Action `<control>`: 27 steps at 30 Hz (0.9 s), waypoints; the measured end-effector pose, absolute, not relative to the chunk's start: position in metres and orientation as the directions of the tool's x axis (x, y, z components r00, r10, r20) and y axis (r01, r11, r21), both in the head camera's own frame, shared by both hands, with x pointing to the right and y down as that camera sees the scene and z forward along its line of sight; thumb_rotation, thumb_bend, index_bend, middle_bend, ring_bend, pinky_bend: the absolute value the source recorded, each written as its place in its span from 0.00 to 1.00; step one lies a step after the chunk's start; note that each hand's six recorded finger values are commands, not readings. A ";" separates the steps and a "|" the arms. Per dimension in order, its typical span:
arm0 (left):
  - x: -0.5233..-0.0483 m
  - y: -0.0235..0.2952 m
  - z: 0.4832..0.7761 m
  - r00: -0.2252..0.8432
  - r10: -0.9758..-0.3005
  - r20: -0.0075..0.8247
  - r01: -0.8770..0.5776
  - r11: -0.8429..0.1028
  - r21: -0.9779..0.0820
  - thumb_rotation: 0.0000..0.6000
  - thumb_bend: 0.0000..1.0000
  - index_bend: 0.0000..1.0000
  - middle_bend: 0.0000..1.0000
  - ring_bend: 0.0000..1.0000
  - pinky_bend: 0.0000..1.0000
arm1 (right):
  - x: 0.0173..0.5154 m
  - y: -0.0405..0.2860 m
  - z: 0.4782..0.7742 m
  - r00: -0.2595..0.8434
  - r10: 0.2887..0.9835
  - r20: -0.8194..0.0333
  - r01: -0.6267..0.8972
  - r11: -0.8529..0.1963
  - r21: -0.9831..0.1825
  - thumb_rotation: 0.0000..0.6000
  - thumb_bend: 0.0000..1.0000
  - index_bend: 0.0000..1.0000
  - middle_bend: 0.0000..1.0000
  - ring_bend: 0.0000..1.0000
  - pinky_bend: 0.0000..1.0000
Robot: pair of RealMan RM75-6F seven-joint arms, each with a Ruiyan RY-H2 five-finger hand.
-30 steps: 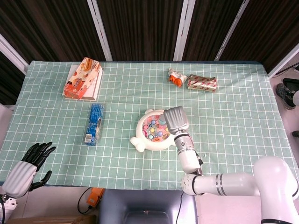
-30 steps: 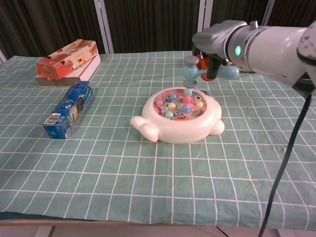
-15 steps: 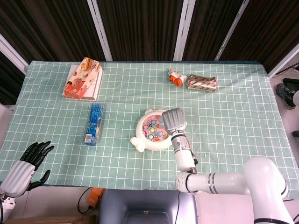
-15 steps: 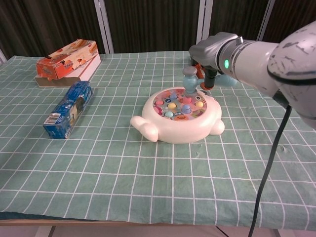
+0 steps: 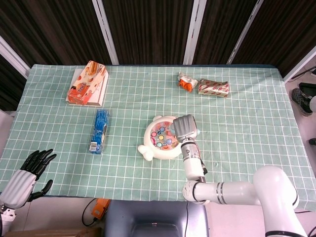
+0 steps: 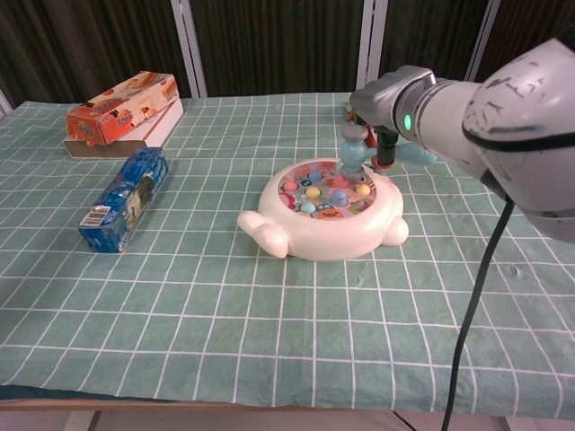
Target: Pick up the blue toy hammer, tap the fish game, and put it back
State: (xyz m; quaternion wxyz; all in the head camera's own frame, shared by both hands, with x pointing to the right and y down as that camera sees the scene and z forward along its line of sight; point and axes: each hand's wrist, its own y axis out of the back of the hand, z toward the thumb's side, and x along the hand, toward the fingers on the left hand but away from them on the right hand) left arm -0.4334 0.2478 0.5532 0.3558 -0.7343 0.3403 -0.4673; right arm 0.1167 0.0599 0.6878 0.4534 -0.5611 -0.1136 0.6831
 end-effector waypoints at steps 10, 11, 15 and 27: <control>-0.434 0.248 0.553 0.333 -0.832 0.444 -0.172 -0.516 -0.839 1.00 0.44 0.00 0.00 0.00 0.03 | 0.115 0.060 0.694 0.029 0.739 -0.673 -0.496 -0.573 -0.652 1.00 0.66 0.89 0.64 0.75 0.74; -0.434 0.248 0.552 0.334 -0.831 0.444 -0.173 -0.517 -0.838 1.00 0.44 0.00 0.00 0.00 0.03 | 0.115 0.060 0.695 0.029 0.738 -0.674 -0.497 -0.574 -0.650 1.00 0.66 0.89 0.64 0.75 0.74; -0.435 0.248 0.552 0.338 -0.829 0.445 -0.174 -0.520 -0.836 1.00 0.44 0.00 0.00 0.00 0.03 | 0.114 0.061 0.696 0.031 0.738 -0.675 -0.496 -0.575 -0.651 1.00 0.66 0.89 0.64 0.75 0.74; -0.432 0.249 0.555 0.341 -0.825 0.451 -0.162 -0.524 -0.836 1.00 0.44 0.00 0.00 0.00 0.03 | 0.128 0.053 0.667 0.069 0.763 -0.642 -0.448 -0.552 -0.703 1.00 0.66 0.89 0.64 0.75 0.74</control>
